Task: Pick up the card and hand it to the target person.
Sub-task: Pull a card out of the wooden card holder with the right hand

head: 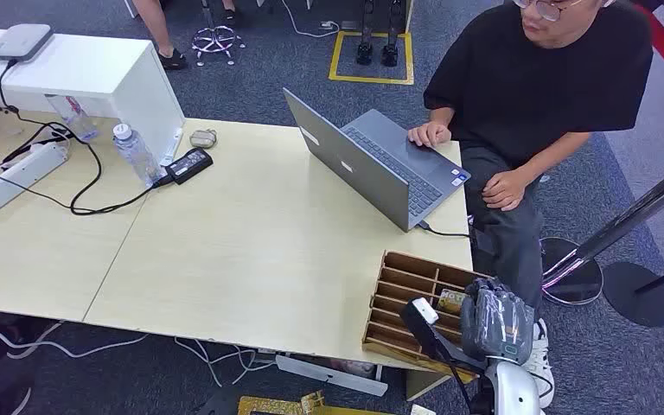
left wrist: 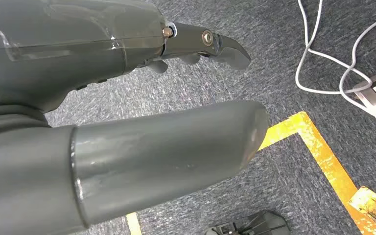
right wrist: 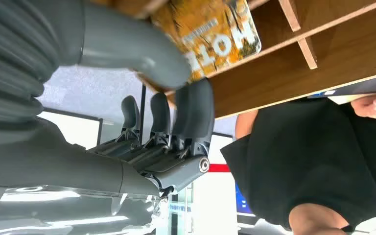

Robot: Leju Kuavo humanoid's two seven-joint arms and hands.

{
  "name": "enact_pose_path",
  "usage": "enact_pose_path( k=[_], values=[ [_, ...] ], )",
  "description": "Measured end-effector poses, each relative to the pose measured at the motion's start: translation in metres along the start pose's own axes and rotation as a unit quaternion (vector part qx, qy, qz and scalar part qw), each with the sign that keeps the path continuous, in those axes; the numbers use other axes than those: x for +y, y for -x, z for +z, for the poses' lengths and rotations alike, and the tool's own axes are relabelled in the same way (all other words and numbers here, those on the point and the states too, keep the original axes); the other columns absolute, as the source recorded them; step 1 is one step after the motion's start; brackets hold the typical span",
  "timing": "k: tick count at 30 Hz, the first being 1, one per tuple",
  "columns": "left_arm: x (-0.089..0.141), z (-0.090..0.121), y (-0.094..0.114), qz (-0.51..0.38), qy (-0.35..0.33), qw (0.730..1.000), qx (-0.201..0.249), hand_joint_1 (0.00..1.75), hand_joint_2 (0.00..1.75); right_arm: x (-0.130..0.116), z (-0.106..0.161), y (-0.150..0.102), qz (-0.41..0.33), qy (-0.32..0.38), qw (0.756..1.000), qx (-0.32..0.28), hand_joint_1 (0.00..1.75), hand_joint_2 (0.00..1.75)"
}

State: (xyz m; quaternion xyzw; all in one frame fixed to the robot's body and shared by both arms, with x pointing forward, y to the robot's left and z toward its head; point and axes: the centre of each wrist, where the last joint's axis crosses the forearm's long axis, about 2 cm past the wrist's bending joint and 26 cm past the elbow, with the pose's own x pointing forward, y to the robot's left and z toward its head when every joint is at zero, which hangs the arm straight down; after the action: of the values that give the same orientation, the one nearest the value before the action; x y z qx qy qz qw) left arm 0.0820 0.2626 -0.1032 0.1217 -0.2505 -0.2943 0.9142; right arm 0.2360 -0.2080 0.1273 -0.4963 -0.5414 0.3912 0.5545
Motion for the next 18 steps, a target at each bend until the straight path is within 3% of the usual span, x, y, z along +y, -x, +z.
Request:
enact_pose_path(
  k=[18],
  values=[
    [0.0005, -0.0001, 0.0006, 0.001, 0.0, 1.0, 0.0, 0.0, 0.0, -0.0044, 0.0034, -0.008, 0.016, -0.013, 1.0, -0.005, 0.94, 1.75]
  ],
)
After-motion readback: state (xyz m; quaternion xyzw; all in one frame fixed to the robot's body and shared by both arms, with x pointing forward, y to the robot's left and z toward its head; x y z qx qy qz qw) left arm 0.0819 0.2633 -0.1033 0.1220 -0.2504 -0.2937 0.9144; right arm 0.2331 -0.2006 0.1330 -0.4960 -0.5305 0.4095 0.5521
